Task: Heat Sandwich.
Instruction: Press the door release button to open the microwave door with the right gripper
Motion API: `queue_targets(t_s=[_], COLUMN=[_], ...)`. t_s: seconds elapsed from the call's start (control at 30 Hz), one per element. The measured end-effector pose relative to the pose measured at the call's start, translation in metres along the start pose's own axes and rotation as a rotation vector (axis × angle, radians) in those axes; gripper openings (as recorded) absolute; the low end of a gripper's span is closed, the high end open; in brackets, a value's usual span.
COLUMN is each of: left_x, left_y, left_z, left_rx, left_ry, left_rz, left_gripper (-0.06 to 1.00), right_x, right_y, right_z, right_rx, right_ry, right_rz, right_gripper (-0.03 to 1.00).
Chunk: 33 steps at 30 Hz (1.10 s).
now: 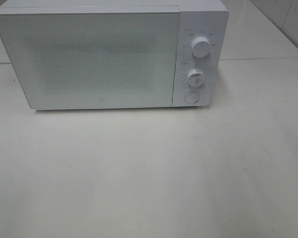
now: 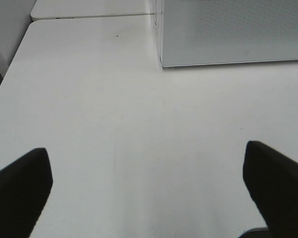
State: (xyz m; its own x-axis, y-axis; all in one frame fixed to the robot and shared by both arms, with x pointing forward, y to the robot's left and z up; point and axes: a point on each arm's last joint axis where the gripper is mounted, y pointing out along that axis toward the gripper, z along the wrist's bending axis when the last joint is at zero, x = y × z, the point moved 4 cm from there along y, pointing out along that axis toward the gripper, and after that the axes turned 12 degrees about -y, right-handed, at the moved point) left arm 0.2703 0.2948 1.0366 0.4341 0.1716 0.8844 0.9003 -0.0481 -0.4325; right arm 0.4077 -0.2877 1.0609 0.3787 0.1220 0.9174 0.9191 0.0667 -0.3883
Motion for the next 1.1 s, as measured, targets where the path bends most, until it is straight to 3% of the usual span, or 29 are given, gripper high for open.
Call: queue_targets(t_s=[0.7, 1.1], left_x=[0.000, 0.000], left_y=[0.000, 0.000], left_z=[0.000, 0.000], left_rx=[0.000, 0.000], left_ry=[0.000, 0.000], left_rz=[0.000, 0.000], left_gripper=[0.99, 0.99], right_x=[-0.009, -0.038], right_y=[0.079, 0.110], right_z=[-0.004, -0.001], right_rx=[-0.016, -0.051], right_ry=[0.005, -0.004], right_rz=[0.058, -0.090], right_gripper=[0.77, 0.77])
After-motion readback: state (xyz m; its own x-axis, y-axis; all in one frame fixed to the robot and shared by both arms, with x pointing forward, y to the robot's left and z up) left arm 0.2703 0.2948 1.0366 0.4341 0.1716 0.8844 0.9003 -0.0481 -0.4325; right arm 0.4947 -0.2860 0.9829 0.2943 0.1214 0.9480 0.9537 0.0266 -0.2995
